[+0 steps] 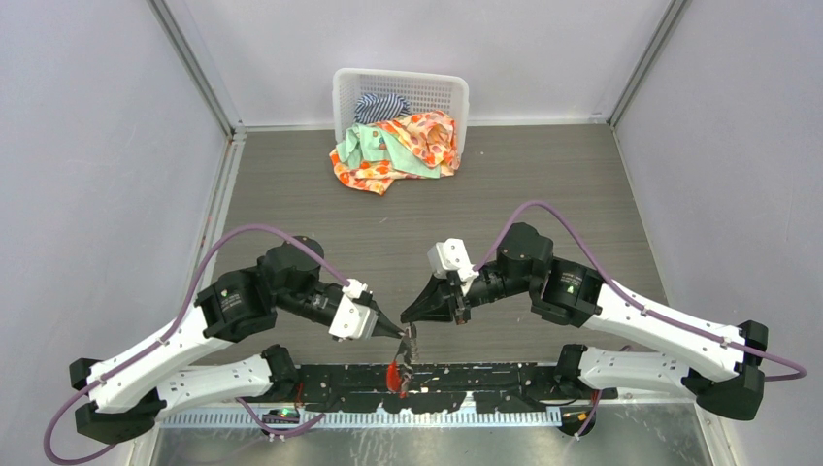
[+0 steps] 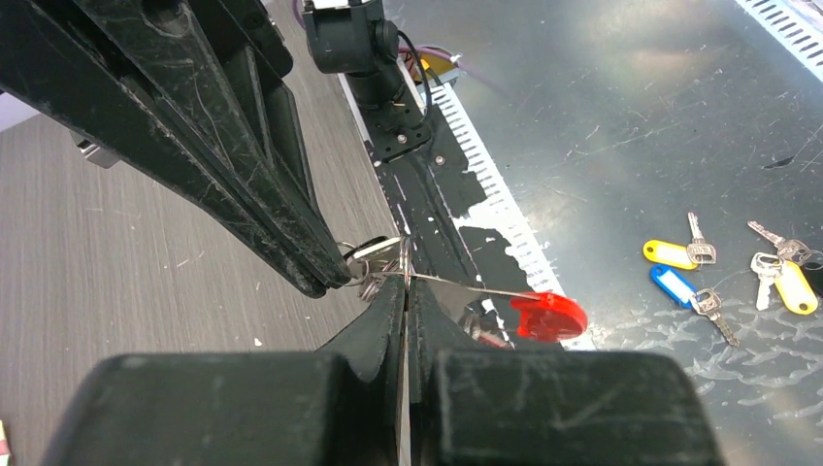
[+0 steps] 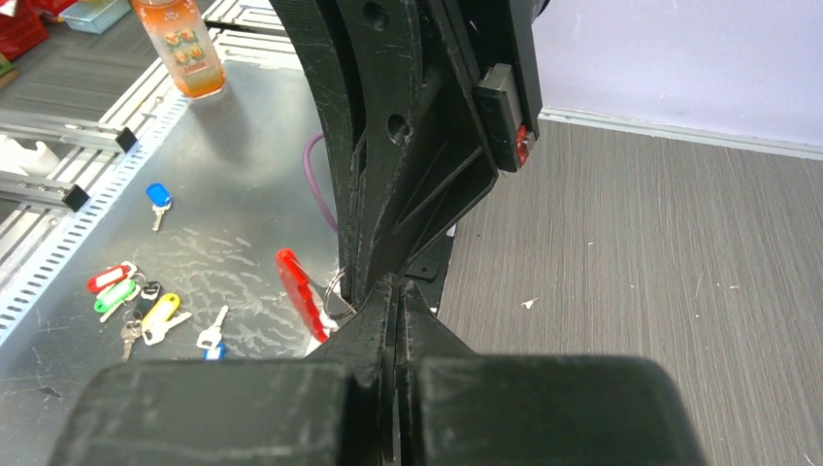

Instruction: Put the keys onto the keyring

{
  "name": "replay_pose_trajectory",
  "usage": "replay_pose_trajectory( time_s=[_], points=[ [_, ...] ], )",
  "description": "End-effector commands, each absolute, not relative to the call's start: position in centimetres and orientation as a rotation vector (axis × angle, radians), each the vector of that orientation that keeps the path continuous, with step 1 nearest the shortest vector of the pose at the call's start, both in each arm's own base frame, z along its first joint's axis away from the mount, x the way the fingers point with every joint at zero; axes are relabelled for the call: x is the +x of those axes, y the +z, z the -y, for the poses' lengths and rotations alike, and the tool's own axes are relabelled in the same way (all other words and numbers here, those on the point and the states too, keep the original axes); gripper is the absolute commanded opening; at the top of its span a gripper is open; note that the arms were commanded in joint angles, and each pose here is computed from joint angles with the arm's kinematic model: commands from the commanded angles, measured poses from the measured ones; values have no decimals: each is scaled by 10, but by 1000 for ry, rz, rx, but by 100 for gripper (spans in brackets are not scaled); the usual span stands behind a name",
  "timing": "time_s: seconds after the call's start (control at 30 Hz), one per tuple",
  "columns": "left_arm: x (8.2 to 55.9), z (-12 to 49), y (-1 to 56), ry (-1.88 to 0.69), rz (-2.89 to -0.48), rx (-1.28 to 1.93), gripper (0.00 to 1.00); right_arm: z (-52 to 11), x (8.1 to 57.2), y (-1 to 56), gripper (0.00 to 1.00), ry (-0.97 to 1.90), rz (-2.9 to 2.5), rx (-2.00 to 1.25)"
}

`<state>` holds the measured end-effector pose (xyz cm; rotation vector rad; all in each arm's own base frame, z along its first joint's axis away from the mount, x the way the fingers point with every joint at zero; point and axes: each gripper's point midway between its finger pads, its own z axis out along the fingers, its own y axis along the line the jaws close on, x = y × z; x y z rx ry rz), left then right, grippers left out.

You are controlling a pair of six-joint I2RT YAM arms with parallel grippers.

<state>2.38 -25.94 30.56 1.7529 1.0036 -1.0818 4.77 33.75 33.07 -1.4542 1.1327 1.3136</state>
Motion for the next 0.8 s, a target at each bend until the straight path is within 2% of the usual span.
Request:
replay_pose_trajectory(
  time_s=[0.0,0.4,0.77],
  points=[
    [18,256,330,-1085,-897,1733,0,-337,40,369,1,1333,-992,-1426],
    [17,255,329,-1083,-883,1746,0,-342,41,369,1,1329,-1003,-1427],
    [9,228,292,-981,-837,1919,0,-292,143,274,1,771,-1564,-1158]
  ],
)
